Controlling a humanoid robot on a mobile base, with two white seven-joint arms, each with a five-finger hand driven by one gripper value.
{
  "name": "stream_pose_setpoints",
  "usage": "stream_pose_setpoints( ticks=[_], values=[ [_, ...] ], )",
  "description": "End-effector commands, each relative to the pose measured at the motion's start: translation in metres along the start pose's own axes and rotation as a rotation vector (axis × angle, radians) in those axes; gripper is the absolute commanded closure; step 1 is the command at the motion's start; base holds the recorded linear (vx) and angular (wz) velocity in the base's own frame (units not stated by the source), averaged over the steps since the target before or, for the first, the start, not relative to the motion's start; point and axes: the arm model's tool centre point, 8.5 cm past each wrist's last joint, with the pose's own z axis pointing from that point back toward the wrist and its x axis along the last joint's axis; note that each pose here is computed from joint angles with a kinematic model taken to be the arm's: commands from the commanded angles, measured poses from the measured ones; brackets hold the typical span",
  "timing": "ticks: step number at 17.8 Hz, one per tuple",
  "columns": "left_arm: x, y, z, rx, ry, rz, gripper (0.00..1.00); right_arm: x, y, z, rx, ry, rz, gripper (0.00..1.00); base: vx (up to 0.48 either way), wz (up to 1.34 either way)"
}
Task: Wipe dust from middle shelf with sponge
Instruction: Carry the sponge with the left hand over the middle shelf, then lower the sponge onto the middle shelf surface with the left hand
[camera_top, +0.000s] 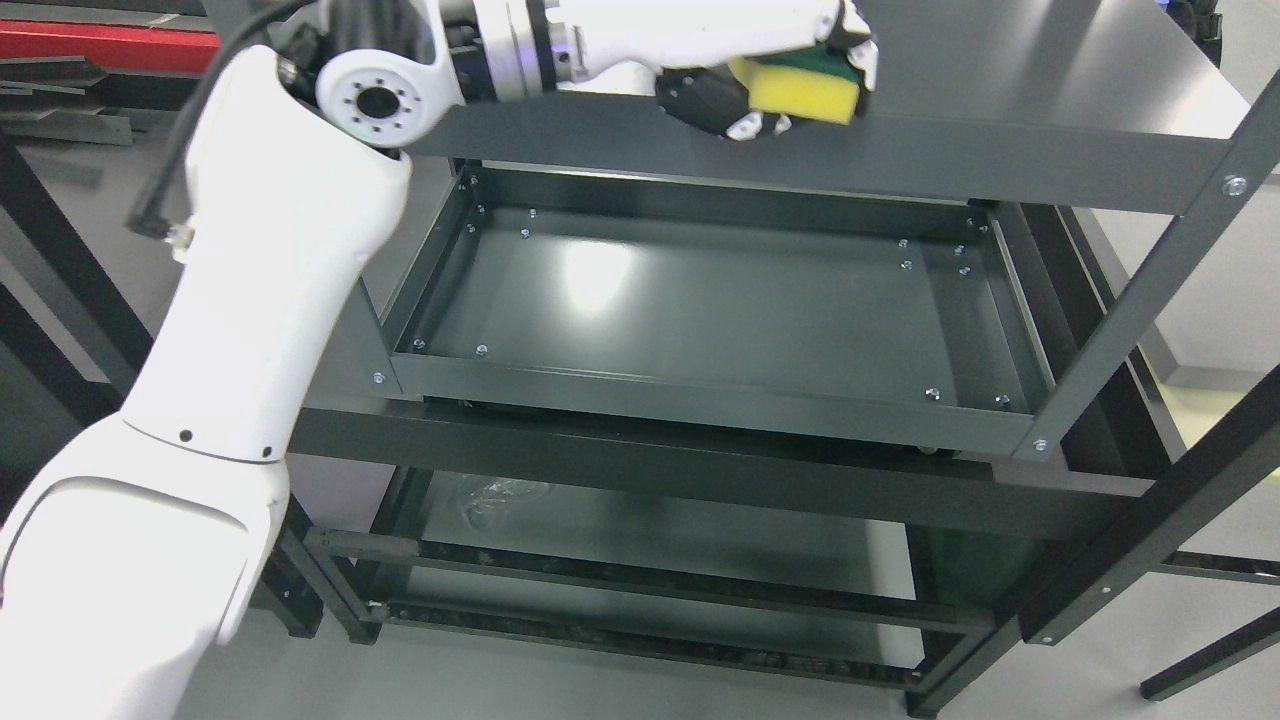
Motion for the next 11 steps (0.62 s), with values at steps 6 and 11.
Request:
stream_pose_setpoints(
  ticks=[6,11],
  values=[
    [0.024,-0.061,-0.05,-0.163,-0.1,0.087,0.79,0.002,-0.01,-0.001,-0.015,0.05,0.003,0.0,0.0,0.0],
    [0.031,-0.035,-0.04,-0.236,-0.125,0.01,0.8,0.002,-0.01,-0.001,-0.015,0.049,0.003,0.0,0.0,0.0]
  ],
)
